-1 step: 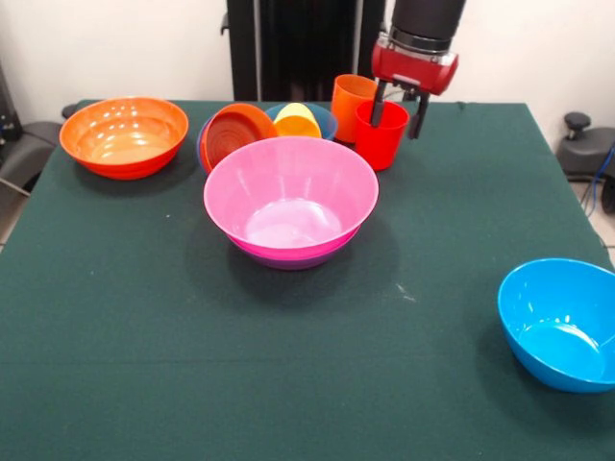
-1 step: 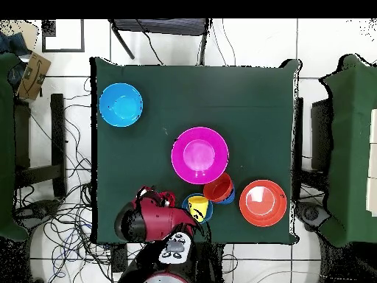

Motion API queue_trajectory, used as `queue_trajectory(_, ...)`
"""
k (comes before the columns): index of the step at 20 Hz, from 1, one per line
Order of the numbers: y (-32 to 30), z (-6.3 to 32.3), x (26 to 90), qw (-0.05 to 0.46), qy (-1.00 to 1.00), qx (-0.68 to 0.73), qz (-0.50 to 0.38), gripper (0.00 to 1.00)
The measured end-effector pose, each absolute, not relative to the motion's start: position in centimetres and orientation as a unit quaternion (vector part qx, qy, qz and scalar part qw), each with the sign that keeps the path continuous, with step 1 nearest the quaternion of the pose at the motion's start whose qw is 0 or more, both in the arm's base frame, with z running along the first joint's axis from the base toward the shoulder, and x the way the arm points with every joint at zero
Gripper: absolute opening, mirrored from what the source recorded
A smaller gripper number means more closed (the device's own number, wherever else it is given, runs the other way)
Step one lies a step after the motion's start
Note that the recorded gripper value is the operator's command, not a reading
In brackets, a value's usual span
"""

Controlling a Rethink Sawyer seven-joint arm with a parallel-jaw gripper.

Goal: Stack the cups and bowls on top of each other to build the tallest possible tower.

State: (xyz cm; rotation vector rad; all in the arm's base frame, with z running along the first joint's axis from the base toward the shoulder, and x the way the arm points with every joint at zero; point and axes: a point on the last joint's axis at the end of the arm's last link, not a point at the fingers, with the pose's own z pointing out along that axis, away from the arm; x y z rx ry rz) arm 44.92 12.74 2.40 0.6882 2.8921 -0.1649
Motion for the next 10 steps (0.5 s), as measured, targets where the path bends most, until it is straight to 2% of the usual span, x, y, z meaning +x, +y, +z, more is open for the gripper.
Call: queue_trajectory(10,15.7,1.9,43.1,0.073,0.975,0.203,-0.057,1.00)
